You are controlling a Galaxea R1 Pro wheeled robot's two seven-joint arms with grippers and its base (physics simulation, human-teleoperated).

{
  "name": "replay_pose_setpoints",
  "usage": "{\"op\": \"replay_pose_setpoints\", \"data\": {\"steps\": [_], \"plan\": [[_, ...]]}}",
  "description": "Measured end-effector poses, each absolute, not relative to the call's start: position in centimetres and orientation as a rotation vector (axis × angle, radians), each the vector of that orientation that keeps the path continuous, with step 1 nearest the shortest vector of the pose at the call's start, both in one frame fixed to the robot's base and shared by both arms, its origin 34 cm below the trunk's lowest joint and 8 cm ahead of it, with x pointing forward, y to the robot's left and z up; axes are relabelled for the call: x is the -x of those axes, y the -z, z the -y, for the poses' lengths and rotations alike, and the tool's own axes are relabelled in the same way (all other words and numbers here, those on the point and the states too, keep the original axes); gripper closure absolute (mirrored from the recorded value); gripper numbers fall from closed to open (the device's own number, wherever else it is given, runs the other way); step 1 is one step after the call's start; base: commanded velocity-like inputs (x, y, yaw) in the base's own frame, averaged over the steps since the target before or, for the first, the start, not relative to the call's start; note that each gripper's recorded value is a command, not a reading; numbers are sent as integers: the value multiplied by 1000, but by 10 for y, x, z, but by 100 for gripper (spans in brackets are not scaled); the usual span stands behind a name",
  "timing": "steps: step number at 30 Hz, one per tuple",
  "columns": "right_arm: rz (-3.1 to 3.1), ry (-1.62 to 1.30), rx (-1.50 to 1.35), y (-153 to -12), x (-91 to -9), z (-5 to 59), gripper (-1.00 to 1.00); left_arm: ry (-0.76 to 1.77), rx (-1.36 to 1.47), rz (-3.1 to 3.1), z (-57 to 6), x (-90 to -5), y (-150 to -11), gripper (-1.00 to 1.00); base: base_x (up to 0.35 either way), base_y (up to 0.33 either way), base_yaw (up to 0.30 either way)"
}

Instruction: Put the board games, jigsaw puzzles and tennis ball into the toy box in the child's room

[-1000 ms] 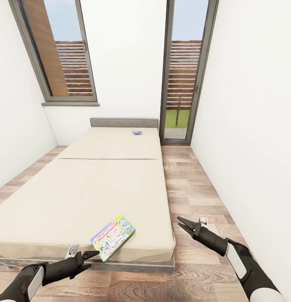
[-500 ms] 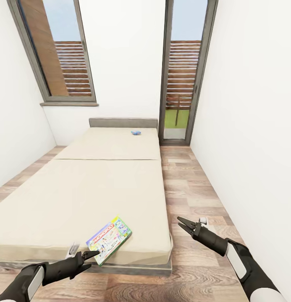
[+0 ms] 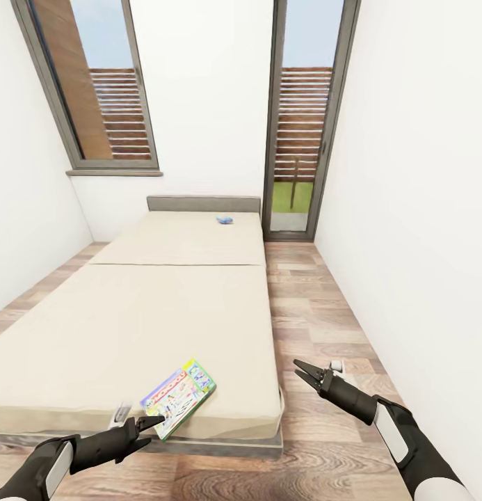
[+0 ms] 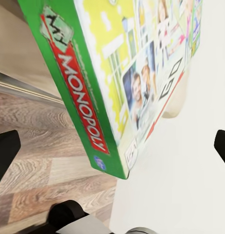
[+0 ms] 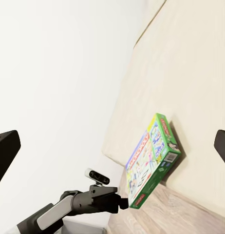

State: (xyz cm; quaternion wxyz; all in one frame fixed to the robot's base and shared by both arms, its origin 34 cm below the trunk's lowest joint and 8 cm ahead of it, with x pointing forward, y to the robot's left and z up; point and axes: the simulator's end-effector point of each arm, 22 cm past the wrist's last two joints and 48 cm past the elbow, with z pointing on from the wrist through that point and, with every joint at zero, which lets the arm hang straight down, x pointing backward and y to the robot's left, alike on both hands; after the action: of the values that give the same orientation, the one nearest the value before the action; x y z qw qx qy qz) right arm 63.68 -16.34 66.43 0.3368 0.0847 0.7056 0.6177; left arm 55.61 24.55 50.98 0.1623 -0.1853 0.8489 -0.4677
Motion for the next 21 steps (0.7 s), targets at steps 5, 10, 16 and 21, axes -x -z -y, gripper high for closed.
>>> {"op": "replay_pose_setpoints", "data": {"steps": [5, 10, 16, 21], "plan": [[-1839, -1610, -221, -664, -637, 163, -100, 1334, 529, -2422, -246, -556, -510, -100, 0, -32, 0], [-1839, -1610, -221, -664, -637, 163, -100, 1334, 529, -2421, -246, -556, -510, -100, 0, -9, 0], [-1839, -1610, -221, -664, -637, 163, -100, 1334, 529, -2422, -246, -556, -510, -100, 0, -2, 0], [-1839, -1610, -221, -664, -637, 163, -100, 1333, 530, -2422, -246, -556, -510, -100, 0, 0, 0]]}}
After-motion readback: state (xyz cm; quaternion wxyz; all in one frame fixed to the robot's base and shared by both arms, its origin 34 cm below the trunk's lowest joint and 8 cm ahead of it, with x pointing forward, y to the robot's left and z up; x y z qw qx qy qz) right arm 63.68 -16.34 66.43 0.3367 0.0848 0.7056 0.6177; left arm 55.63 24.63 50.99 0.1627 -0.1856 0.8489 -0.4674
